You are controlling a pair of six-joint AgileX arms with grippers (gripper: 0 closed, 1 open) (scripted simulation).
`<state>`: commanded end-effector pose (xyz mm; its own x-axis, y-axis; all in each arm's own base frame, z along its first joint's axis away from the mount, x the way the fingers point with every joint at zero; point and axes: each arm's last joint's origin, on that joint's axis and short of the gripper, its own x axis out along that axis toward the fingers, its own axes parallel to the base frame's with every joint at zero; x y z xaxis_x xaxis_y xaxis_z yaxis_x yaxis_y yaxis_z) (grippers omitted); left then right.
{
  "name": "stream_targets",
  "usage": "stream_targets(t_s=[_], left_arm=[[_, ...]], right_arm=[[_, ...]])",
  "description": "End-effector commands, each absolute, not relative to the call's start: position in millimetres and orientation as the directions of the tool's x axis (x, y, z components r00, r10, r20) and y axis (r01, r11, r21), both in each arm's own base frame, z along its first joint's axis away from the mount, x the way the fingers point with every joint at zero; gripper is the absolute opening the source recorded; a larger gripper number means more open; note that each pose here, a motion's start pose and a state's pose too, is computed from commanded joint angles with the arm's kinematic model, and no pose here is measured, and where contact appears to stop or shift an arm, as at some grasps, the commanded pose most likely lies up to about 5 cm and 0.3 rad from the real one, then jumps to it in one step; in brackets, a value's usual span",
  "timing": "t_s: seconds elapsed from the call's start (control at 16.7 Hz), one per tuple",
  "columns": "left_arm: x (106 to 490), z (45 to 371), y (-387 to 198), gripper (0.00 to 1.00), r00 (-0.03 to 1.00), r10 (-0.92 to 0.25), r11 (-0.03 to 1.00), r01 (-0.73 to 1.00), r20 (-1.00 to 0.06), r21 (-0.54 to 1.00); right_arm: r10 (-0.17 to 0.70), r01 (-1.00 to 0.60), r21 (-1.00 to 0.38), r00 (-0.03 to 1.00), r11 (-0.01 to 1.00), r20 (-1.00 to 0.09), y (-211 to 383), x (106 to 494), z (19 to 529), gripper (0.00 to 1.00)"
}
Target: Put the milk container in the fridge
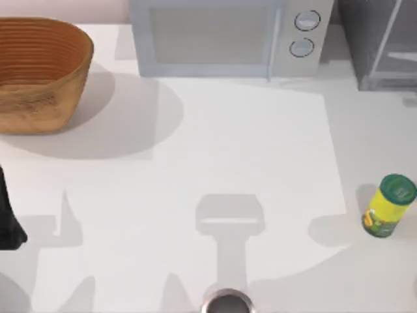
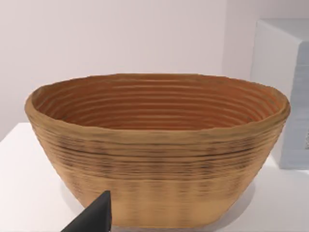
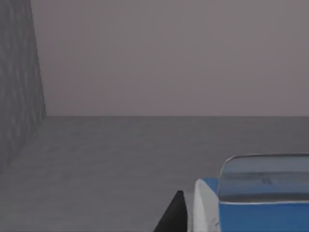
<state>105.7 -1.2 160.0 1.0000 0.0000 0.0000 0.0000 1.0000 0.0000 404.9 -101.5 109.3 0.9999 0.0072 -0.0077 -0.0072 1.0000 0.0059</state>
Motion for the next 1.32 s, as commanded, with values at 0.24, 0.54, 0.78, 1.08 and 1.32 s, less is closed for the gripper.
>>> stream_targets(t_s=[0.24,0.54,0.78,1.08,1.32], left_arm=[[105.7,160.0,-1.2,1.0,1.0,0.0,1.0,0.0,0.0,0.0],[105.7,160.0,-1.2,1.0,1.0,0.0,1.0,0.0,0.0,0.0],[105.7,160.0,-1.2,1.0,1.0,0.0,1.0,0.0,0.0,0.0],[105.7,160.0,-1.2,1.0,1.0,0.0,1.0,0.0,0.0,0.0],[105.7,160.0,-1.2,1.0,1.0,0.0,1.0,0.0,0.0,0.0]], right_arm=[[0.009,-0.009,0.012,1.0,1.0,-0.024,-103.3,428.7,105.1,0.0],[0.007,-0.007,0.008,1.0,1.0,-0.009,-106.3,487.5,116.2,0.0],[0.007,-0.007,0.005,1.0,1.0,-0.003,-103.8,519.3,128.0,0.0],[0.007,-0.007,0.006,1.0,1.0,-0.007,-102.7,524.4,129.5,0.0],[0.007,-0.007,0.006,1.0,1.0,-0.007,-102.7,524.4,129.5,0.23]])
